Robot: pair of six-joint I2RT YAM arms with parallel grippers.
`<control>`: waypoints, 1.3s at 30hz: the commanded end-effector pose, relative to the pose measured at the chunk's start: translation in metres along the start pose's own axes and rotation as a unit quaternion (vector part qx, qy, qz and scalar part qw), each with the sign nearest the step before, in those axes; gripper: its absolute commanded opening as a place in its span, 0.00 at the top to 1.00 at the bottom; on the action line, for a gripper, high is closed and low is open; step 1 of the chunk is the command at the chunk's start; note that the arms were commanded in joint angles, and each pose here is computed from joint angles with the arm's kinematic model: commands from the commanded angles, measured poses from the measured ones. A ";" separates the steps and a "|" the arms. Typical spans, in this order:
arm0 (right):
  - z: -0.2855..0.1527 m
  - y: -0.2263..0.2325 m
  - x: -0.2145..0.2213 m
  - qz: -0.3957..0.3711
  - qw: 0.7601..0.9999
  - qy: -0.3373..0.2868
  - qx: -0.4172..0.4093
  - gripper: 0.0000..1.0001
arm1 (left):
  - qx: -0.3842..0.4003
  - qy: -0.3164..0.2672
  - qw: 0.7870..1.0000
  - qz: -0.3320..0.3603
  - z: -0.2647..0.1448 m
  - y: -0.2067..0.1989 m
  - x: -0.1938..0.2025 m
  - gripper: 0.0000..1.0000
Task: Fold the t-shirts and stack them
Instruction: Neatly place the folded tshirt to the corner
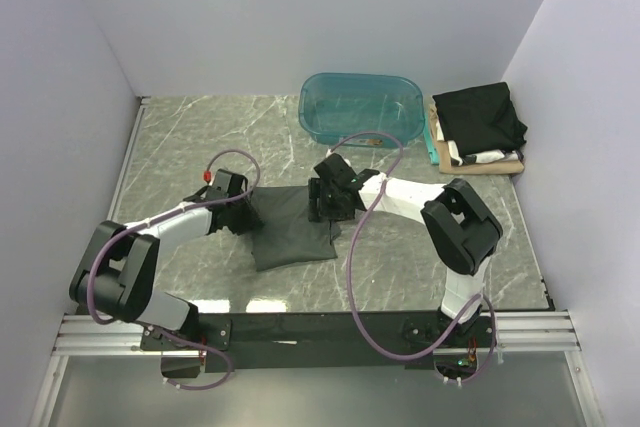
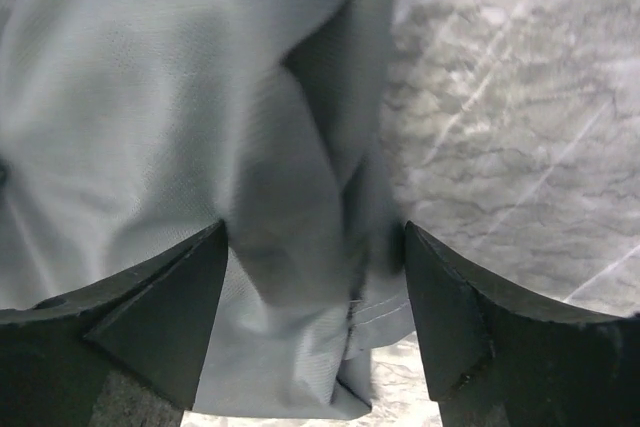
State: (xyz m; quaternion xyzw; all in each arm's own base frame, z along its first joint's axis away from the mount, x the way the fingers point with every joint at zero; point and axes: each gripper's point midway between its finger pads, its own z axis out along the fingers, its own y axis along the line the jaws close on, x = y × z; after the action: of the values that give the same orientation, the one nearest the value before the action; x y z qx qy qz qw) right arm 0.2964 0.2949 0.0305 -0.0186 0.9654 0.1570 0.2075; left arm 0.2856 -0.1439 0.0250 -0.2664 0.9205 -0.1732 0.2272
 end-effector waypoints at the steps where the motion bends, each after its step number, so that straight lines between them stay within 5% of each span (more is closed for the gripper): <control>1: -0.001 -0.003 0.000 0.008 1.000 0.007 0.012 0.23 | 0.043 0.008 0.999 0.007 -0.001 -0.017 0.000 0.83; 3: 0.002 -0.005 0.006 0.009 1.000 0.016 0.014 0.24 | 0.050 0.013 0.999 0.007 -0.002 -0.018 0.003 0.99; 16: 0.005 0.005 0.019 0.026 0.998 0.041 -0.051 0.43 | 0.210 0.040 0.976 0.042 -0.039 -0.076 0.003 0.99; 24: 0.007 0.001 0.026 0.037 0.995 0.056 -0.071 0.58 | 0.139 0.059 0.988 -0.007 -0.009 -0.021 0.014 0.99; 30: 0.012 0.001 0.031 0.038 0.994 0.068 -0.083 0.87 | 0.104 0.039 0.994 -0.017 0.000 0.000 0.007 0.99; 31: 0.010 0.001 0.031 0.040 0.992 0.072 -0.091 0.99 | 0.100 0.040 0.994 -0.019 0.002 0.003 0.007 0.99; 39: 0.002 0.005 0.013 -0.007 0.992 0.036 -0.123 1.00 | 0.097 0.064 0.993 -0.021 0.010 0.013 0.018 0.99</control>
State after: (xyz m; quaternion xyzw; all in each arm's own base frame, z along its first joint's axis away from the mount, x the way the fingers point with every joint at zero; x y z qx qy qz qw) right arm 0.2808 0.3029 0.0189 -0.0259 0.9522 0.2661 0.1478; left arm 0.2803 -0.1510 0.0220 -0.2584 0.8968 -0.2988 0.1991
